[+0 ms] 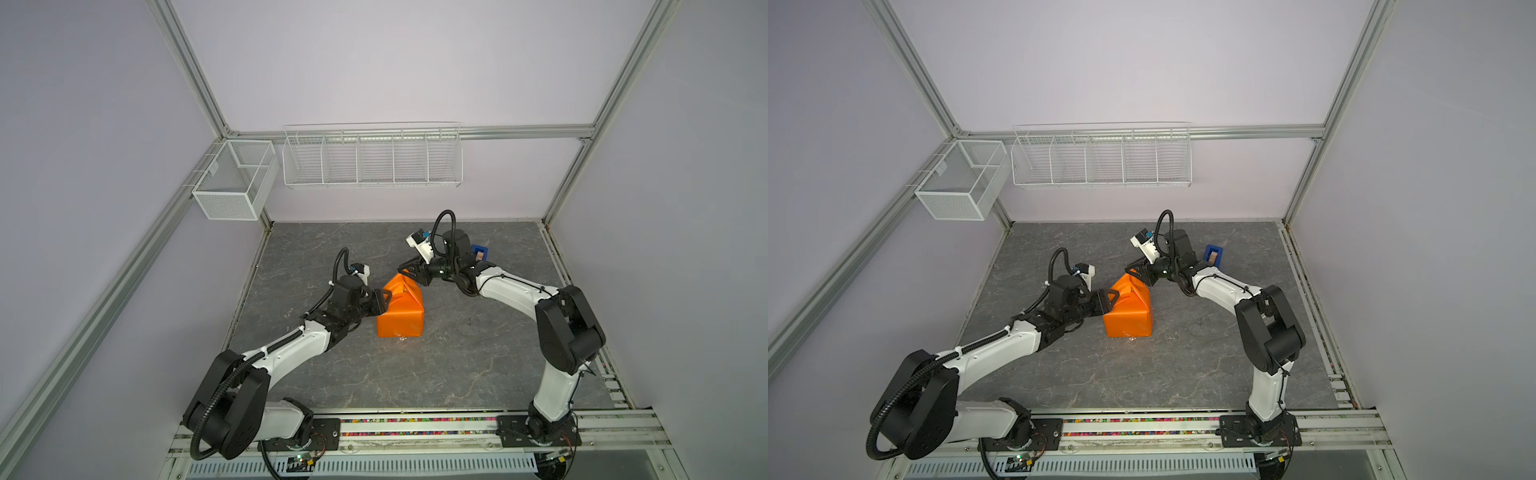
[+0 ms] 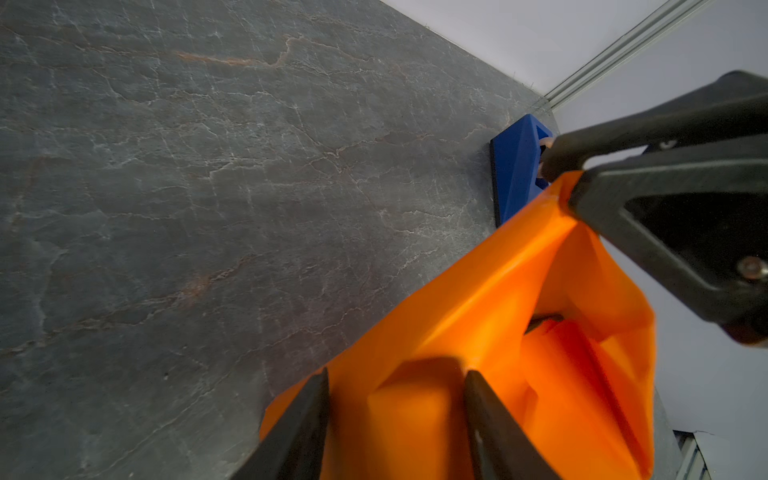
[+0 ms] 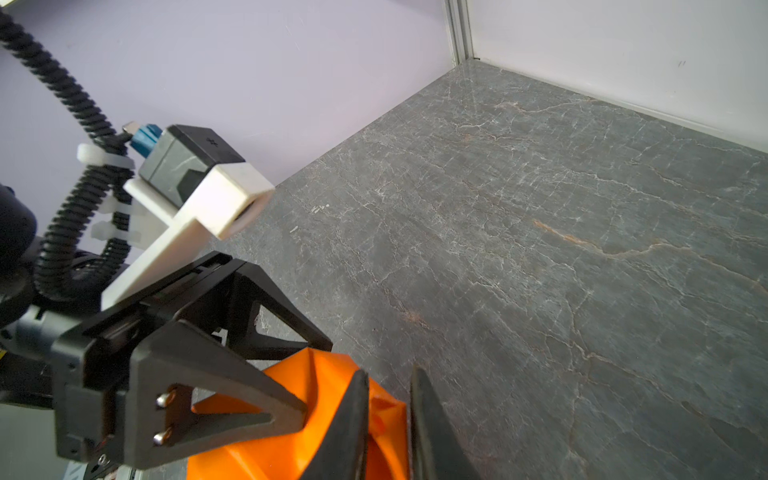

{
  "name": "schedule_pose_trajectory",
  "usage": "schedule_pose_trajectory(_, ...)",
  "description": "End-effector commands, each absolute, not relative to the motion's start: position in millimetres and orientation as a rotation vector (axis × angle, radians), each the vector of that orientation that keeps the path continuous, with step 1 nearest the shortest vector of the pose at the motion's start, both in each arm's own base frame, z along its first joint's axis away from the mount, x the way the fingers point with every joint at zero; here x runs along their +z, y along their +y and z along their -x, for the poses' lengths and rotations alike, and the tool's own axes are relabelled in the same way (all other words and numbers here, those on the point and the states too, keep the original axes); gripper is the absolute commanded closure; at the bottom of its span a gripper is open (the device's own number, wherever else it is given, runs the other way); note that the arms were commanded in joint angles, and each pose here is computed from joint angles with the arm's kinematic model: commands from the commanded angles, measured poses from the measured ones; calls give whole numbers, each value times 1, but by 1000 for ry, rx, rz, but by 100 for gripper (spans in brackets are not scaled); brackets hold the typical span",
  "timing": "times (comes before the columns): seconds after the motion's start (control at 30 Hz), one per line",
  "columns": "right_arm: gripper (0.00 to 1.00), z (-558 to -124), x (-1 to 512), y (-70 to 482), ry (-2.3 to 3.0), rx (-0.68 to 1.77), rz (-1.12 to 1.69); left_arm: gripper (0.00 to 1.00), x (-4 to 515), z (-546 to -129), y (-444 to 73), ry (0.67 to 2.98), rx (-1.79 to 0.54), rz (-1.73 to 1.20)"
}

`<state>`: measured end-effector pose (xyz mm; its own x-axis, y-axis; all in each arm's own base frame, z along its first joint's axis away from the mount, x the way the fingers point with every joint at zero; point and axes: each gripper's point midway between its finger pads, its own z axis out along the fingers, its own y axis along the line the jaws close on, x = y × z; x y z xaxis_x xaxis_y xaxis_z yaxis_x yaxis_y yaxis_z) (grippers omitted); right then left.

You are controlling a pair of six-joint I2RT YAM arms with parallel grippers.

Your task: Wrap the gift box in paper

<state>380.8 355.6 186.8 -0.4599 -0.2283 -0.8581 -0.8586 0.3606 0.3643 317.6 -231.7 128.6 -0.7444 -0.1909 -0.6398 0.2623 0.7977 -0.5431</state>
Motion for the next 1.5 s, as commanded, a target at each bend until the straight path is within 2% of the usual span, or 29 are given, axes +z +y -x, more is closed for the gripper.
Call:
schedule_pose_trajectory(0.0,82,-382,192,356,1885,1123,953,48,58,-273,-207,2568,-665,-72)
schedule_pose_trajectory(0.07,79,-381,195,355,1886,1126,948,48,64,-275,-208,2554,-669,-72)
schedule_pose_trajectory(0.1,73,-380,196,354,1890,1124,943,48,68,-276,-208,2547,-673,-73)
schedule_pose_trajectory(0.13,71,-380,198,352,1897,1117,934,48,73,-277,-209,2538,-676,-76)
schedule_pose_trajectory(0.2,69,-378,203,348,1906,1101,912,47,82,-278,-210,2520,-685,-83)
schedule_pose_trajectory(0.27,59,-379,207,342,1925,1067,873,46,92,-280,-211,2502,-690,-95)
schedule_pose_trajectory(0.4,46,-372,219,332,1944,1039,826,42,117,-283,-216,2445,-711,-169)
schedule_pose_trajectory(0.53,39,-363,220,319,1997,1005,775,40,132,-287,-218,2401,-687,-253)
schedule_pose_trajectory(0.8,37,-353,197,275,2149,796,585,38,150,-295,-218,2338,-639,-417)
schedule_pose_trajectory(1.03,37,-351,176,252,2238,682,485,38,159,-312,-217,2329,-629,-431)
schedule_pose_trajectory(1.27,38,-333,169,280,2243,892,577,37,150,-317,-222,2378,-628,-448)
schedule_pose_trajectory(1.47,38,-323,156,297,2278,932,637,38,132,-311,-229,2469,-654,-516)
